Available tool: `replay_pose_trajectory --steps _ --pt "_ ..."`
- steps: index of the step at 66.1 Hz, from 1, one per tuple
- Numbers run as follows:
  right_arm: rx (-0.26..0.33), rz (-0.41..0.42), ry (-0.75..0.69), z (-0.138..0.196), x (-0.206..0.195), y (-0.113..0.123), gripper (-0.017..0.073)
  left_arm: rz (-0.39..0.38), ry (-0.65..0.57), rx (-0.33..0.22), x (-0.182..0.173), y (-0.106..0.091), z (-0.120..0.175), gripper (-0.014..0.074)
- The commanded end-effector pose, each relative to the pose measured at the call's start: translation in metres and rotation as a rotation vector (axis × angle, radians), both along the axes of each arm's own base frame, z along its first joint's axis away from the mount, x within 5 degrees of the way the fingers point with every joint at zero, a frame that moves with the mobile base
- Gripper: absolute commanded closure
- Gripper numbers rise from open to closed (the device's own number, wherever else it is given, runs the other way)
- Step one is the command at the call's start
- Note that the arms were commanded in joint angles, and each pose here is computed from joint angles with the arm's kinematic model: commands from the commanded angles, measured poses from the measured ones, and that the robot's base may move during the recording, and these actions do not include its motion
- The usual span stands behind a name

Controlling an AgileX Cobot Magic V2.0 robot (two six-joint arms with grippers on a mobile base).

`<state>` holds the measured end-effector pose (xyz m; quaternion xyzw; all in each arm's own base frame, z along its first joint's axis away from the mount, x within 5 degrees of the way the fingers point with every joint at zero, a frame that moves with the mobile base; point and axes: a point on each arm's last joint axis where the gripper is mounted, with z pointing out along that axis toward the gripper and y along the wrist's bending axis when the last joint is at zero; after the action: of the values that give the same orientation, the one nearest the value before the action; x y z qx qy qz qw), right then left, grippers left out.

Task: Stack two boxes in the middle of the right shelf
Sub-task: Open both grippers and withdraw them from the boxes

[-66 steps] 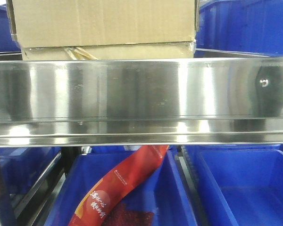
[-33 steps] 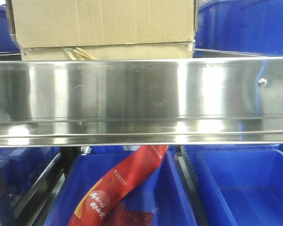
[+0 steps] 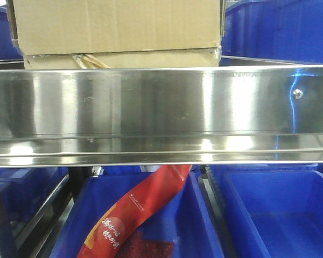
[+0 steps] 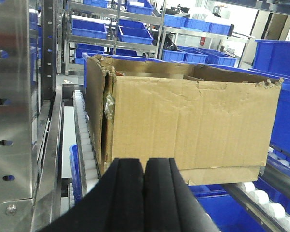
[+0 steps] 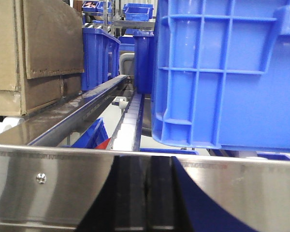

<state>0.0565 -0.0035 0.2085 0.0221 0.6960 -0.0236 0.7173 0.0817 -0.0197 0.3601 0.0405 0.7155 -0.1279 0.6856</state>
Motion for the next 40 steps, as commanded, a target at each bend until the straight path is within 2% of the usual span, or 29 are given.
replay_pose_trajectory --steps 1,40 --pt "-0.011 -0.007 -0.019 0.0013 -0.0003 -0.0004 0.0728 -0.005 -0.024 -0.01 -0.0016 0.0 0.003 0.0705" --pt "-0.011 -0.007 -0.019 0.0013 -0.0003 -0.0004 0.0728 -0.005 -0.024 -0.01 -0.0016 0.0 0.003 0.0705"
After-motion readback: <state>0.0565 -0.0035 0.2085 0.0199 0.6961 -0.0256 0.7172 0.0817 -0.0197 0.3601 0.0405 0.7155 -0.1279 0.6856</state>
